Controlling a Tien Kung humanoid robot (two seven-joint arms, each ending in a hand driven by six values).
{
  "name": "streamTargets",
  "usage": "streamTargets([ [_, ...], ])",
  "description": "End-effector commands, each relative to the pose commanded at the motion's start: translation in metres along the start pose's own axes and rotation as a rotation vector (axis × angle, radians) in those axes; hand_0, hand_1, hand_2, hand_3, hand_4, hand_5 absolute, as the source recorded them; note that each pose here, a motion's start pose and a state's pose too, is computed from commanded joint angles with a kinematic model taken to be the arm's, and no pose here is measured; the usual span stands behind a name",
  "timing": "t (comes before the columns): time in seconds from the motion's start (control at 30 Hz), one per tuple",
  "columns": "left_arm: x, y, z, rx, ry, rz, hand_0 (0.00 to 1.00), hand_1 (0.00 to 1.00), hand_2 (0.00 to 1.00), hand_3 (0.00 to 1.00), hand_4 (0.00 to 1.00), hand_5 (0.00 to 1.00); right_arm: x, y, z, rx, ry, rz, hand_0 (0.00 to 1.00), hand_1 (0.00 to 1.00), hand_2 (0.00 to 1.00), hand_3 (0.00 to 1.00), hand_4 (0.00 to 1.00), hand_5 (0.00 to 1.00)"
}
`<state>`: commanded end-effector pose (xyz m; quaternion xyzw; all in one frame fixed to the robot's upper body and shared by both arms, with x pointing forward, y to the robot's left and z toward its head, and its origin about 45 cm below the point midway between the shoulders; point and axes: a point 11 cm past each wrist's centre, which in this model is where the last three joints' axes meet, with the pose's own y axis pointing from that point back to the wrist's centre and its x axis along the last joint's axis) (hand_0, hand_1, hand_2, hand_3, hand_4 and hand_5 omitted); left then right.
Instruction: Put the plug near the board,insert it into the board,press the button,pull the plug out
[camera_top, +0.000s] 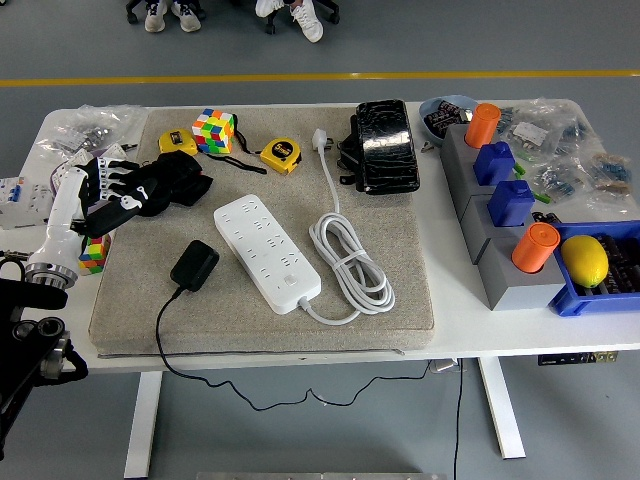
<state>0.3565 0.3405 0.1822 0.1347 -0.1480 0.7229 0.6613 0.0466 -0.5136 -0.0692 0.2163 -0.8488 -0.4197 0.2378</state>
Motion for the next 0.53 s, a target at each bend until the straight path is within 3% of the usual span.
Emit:
streamTargets([
  [0.53, -0.0008, 0.0013, -0.0014, 0.005, 0.000, -0.003, 0.328, 0.457, 0.497, 0.550, 0.835, 0.323, 0.0022, 0.0000, 0.0012, -0.006, 0.004, 0.001, 0.549, 0.579, 0.528, 0.504, 0.820, 0.365],
])
